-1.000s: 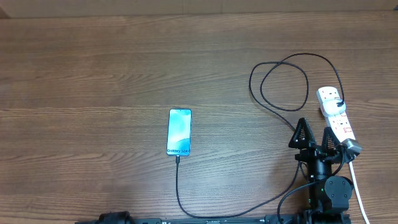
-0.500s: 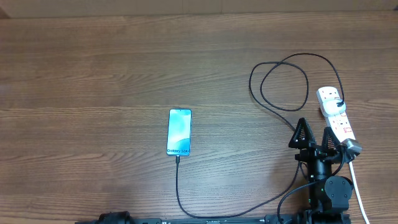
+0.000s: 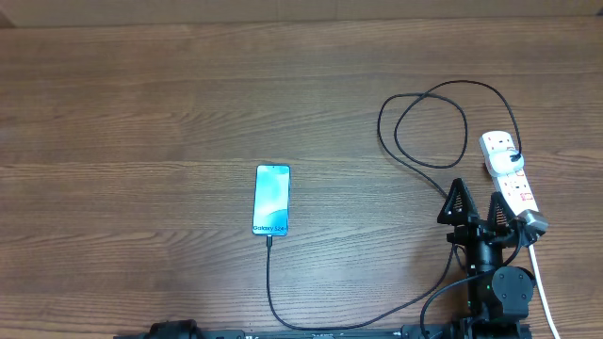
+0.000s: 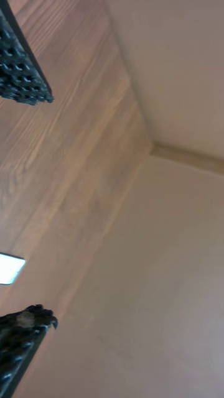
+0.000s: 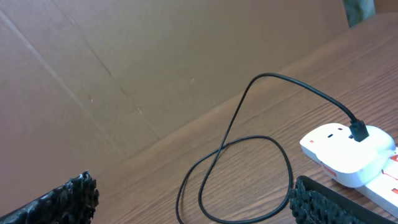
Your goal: Plug charger to phone and switch on socket
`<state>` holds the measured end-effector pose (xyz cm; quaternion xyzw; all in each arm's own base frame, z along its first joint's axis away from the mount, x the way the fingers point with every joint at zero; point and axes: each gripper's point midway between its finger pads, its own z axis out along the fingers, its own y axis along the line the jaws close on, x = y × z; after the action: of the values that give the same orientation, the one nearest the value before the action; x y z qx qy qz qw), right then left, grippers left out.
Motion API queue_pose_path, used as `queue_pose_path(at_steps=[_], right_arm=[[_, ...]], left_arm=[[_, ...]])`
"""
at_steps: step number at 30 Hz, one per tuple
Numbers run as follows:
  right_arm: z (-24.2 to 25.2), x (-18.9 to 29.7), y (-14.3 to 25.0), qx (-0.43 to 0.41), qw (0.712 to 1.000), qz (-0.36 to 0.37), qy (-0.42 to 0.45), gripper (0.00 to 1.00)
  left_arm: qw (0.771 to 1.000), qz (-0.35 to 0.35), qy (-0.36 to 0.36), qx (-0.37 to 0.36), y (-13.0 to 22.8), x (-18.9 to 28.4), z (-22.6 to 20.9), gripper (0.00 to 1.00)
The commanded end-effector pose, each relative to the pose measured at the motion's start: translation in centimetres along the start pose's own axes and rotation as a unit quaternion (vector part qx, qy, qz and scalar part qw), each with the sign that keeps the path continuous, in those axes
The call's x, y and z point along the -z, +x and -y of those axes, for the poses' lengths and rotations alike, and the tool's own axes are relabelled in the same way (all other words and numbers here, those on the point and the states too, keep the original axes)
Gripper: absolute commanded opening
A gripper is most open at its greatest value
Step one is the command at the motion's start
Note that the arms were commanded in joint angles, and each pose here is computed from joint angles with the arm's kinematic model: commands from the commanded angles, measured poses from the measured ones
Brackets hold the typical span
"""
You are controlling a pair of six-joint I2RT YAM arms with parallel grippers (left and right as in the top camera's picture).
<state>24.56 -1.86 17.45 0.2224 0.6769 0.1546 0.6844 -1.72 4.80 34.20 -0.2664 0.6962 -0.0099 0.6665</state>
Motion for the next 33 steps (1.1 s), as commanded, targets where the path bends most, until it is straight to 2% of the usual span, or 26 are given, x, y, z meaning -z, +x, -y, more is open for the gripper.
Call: queue_pose_path(at_steps=[1, 8, 16, 25, 33], right_arm=[[0.0, 0.0, 0.3, 0.002, 1.000, -0.002, -0.004, 1.00], [0.0, 0.0, 0.3, 0.002, 1.000, -0.002, -0.004, 1.00], [0.0, 0.0, 0.3, 0.002, 1.000, -0.002, -0.004, 1.00], [0.0, 0.0, 0.3, 0.002, 1.000, -0.002, -0.004, 1.00], [0.0, 0.0, 0.3, 0.002, 1.000, -0.002, -0.004, 1.00]], left_arm=[[0.999, -0.033, 0.032, -0.004, 1.9, -3.9, 2.1, 1.00], [0.992, -0.070, 0.085, -0.060, 6.0, -11.5, 5.1, 1.00], [0.984, -0.111, 0.124, -0.069, 12.8, -18.3, 6.3, 1.00], [0.979, -0.076, 0.177, -0.063, 16.2, -22.3, 7.7, 1.00], [0.976, -0.055, 0.189, -0.096, 18.2, -23.8, 7.4, 1.00]])
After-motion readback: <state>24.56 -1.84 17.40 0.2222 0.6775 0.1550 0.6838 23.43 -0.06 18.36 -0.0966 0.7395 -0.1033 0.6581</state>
